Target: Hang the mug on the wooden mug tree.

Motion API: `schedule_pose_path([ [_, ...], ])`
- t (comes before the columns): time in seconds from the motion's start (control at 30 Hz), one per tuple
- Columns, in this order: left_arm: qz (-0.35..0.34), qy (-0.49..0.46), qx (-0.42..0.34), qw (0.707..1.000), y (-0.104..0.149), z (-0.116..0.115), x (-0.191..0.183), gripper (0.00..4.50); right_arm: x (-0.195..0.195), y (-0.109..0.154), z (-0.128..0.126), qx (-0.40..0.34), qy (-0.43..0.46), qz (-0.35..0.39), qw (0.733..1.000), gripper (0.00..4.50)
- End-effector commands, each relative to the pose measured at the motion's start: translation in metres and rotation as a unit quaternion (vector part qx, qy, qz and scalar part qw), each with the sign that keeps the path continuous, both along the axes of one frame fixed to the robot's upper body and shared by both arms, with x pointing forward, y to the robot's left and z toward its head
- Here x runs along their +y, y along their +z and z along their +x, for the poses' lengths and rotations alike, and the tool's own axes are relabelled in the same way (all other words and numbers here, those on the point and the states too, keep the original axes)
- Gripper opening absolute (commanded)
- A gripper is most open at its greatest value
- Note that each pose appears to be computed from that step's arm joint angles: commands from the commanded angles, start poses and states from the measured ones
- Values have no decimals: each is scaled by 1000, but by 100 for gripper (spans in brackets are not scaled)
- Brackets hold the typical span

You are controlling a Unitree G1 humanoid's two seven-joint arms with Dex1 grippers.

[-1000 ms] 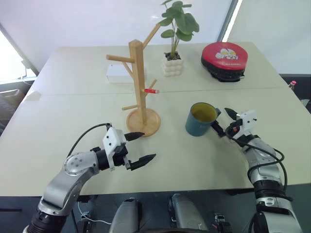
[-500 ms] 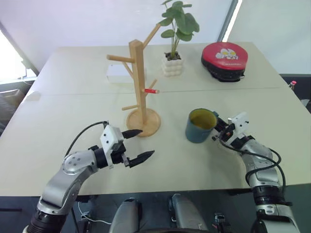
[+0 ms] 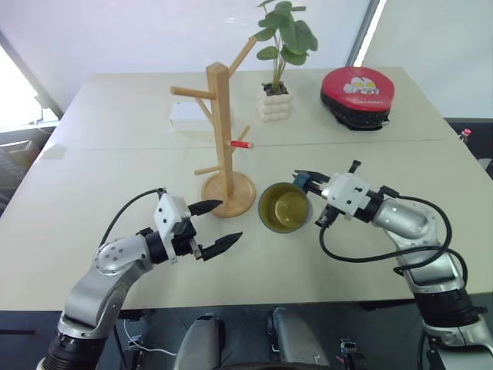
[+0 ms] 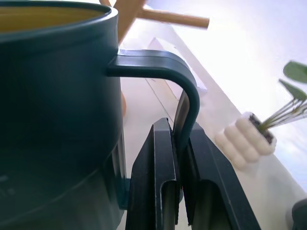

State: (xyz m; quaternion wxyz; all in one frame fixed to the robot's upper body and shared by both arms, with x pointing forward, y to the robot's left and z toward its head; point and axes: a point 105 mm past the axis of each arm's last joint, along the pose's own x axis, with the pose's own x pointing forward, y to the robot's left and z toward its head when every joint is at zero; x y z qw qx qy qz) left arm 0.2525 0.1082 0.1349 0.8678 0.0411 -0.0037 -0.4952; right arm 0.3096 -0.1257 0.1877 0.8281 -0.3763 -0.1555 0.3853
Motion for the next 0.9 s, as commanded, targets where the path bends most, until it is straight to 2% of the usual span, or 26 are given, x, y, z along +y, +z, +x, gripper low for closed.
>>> schedule_pose_path([
  [0.03,-10,7,-31,999,16,2,10,450,15,36,-4,-52,18,-4,998,8],
  [0.3,-24,26,-47,998,43,8,34,450,45,72,-3,-65,30,-17,997,8],
  [0.47,-30,28,-50,998,54,10,42,450,55,74,-1,-61,33,-31,997,8],
  [0.9,-32,38,-57,997,63,11,50,450,75,78,0,-64,52,-46,996,8],
])
